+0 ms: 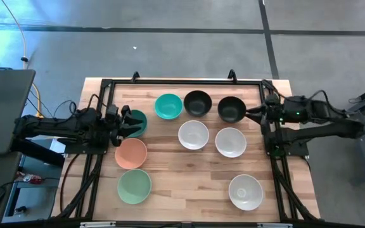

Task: Nest bowls inside each other
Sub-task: Stack the right black bowl on top of the left white bowl

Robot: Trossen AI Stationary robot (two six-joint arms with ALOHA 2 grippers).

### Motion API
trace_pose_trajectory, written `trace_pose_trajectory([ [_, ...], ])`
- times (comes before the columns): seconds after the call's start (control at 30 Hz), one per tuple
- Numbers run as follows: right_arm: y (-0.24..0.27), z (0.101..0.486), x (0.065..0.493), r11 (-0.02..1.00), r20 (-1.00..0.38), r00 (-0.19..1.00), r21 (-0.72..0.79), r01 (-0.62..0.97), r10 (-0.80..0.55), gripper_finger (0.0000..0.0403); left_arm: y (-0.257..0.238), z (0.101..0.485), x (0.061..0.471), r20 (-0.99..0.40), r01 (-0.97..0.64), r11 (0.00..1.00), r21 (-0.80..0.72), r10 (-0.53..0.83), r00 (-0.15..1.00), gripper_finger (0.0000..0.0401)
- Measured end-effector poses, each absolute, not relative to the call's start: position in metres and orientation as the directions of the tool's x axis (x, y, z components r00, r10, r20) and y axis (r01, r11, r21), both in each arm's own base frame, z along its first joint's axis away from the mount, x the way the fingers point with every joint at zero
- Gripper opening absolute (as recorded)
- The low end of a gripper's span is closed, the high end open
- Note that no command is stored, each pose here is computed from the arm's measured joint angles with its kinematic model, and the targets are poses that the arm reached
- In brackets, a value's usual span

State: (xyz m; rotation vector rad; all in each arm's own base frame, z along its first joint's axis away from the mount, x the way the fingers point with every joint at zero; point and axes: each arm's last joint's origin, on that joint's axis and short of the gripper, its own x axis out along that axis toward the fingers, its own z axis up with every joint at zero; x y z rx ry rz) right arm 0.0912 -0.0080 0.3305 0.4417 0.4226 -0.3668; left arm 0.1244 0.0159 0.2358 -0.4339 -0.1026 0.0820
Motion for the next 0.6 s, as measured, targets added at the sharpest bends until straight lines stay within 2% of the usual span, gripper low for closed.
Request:
trace_pose_trajectory([
  [0.1,-0.009,0.334,0.096,0.796,-0.564,0.773,0.306,0.523,-0.291,0.0110,0.016,0.231,0.125,0.033,-0.078,0.901,-0.426,0.102,0.994,0.0165],
  [0.27,-0.015,0.341,0.113,0.724,-0.589,0.694,0.249,0.643,-0.415,0.0110,0.016,0.228,0.125,0.004,-0.093,0.899,-0.428,0.104,0.995,0.0165],
  [0.43,-0.023,0.340,0.129,0.678,-0.629,0.628,0.210,0.704,-0.458,0.0110,0.016,0.228,0.125,0.006,-0.092,0.899,-0.429,0.104,0.995,0.0165],
  [0.6,-0.037,0.327,0.125,0.503,-0.752,0.435,0.160,0.850,-0.495,0.0110,0.016,0.228,0.125,0.006,-0.092,0.898,-0.431,0.104,0.995,0.0165],
])
